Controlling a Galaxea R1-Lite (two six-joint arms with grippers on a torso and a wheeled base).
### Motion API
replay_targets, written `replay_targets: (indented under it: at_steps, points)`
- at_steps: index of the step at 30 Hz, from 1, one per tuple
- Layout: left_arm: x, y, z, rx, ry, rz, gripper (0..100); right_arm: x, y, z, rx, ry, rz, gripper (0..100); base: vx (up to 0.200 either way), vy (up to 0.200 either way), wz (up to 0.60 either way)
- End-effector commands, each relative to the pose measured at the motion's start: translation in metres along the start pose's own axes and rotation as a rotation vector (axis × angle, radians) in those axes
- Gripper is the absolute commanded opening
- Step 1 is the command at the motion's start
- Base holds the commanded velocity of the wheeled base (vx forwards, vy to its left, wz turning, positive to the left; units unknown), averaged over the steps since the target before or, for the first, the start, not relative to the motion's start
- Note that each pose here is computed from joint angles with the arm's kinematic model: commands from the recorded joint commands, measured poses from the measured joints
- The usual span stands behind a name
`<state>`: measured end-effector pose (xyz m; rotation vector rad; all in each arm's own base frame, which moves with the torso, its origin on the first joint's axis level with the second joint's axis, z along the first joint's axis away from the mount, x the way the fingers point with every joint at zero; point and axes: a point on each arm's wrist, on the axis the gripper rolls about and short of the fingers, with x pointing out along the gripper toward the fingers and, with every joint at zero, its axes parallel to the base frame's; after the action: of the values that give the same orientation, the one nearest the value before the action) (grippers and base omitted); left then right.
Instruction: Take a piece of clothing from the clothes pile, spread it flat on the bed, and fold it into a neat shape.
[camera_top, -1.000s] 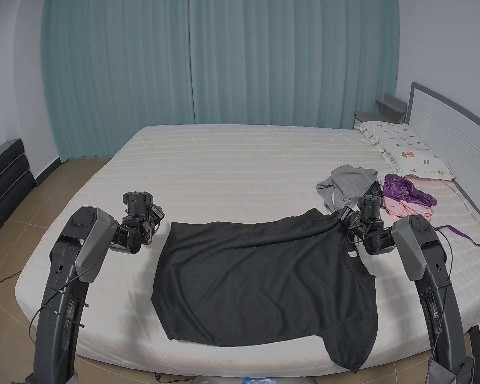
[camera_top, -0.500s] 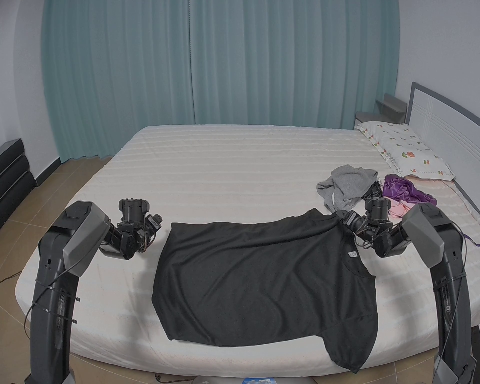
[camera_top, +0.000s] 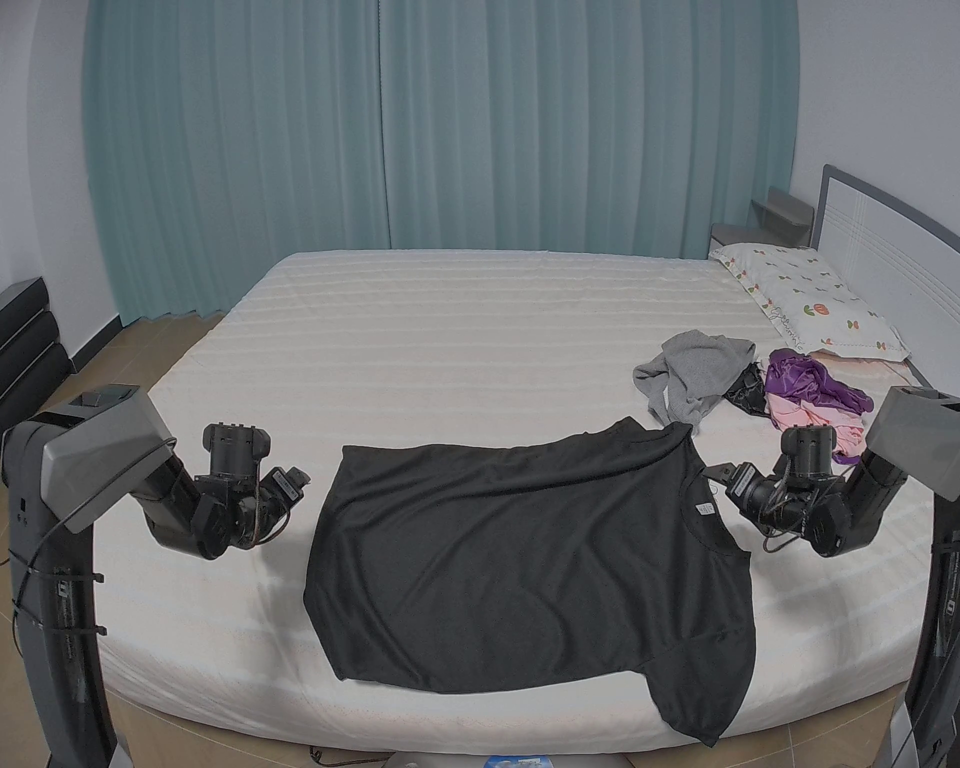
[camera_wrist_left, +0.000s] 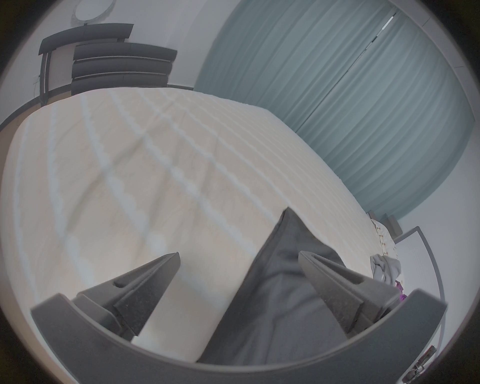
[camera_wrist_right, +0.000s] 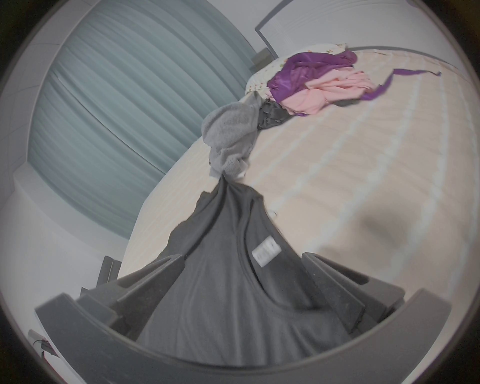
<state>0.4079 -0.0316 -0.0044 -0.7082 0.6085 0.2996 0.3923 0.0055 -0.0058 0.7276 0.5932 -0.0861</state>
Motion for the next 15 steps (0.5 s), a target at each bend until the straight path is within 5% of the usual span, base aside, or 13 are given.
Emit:
replay_targets:
  at_steps: [1, 13, 15]
  points:
    - [-0.088, 0.012, -0.027, -0.021, 0.079, -0.026, 100, -0.095, -0.007, -0.028, 0.079, 0.038, 0.050, 100, 0.000, 0.000, 0.00]
    - [-0.103, 0.013, -0.051, -0.124, 0.171, -0.049, 100, -0.113, -0.020, -0.054, 0.112, 0.099, 0.057, 100, 0.000, 0.000, 0.00]
    - [-0.105, 0.015, -0.054, -0.125, 0.197, -0.050, 100, -0.114, -0.020, -0.055, 0.112, 0.110, 0.061, 100, -0.200, 0.000, 0.00]
